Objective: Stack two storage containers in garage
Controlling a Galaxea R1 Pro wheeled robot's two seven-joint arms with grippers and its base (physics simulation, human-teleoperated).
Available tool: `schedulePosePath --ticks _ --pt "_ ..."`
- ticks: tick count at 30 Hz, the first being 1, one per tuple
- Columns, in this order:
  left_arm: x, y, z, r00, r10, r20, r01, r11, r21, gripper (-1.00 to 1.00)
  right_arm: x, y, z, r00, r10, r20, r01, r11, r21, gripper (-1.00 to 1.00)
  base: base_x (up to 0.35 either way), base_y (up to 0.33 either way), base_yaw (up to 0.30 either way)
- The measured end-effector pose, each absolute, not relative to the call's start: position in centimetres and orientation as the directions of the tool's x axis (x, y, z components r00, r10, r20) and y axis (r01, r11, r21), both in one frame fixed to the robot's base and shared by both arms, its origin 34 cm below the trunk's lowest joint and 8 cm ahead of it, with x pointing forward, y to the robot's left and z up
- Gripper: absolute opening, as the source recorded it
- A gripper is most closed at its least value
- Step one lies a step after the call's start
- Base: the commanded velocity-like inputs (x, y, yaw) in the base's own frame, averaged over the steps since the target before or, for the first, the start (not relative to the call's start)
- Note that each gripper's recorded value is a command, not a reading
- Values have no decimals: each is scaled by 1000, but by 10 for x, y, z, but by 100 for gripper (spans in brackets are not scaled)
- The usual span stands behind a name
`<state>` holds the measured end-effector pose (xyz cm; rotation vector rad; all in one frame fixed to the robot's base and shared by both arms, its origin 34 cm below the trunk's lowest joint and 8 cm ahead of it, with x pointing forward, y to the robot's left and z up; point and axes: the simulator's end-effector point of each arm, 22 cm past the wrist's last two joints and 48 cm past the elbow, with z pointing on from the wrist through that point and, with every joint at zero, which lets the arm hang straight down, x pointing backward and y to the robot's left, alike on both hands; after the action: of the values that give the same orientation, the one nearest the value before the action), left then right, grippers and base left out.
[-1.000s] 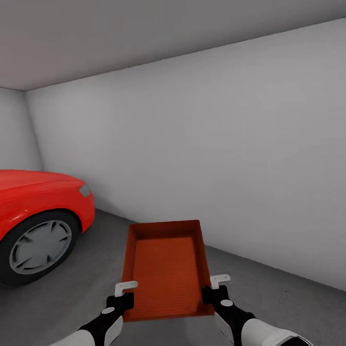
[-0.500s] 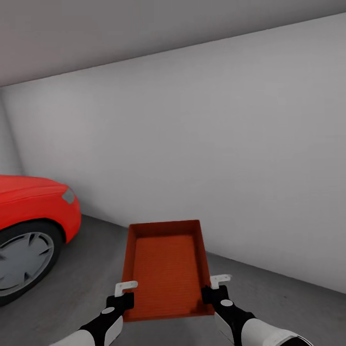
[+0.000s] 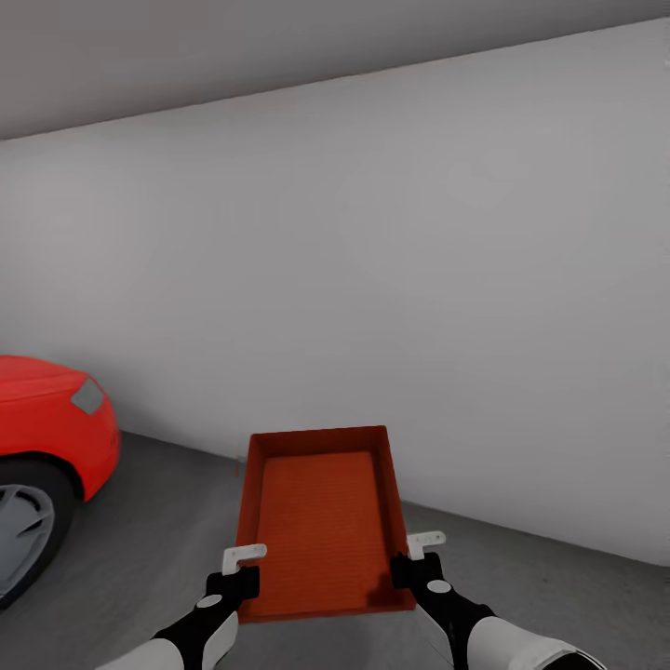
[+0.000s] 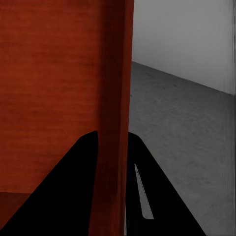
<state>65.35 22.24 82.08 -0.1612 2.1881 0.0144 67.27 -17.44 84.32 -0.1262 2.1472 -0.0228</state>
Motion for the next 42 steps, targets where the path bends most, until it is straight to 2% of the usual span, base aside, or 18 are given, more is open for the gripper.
schedulePosePath --ticks 25,42 --pt "654 222 822 -572 -111 -812 -122 991 -50 -100 674 -175 844 -540 -101 -836 -83 994 -66 -100 318 130 -260" --pt "657 220 825 -564 -115 -818 -126 991 -52 -100 678 -176 848 -531 -106 -841 -86 994 -71 -100 21 8 -26"
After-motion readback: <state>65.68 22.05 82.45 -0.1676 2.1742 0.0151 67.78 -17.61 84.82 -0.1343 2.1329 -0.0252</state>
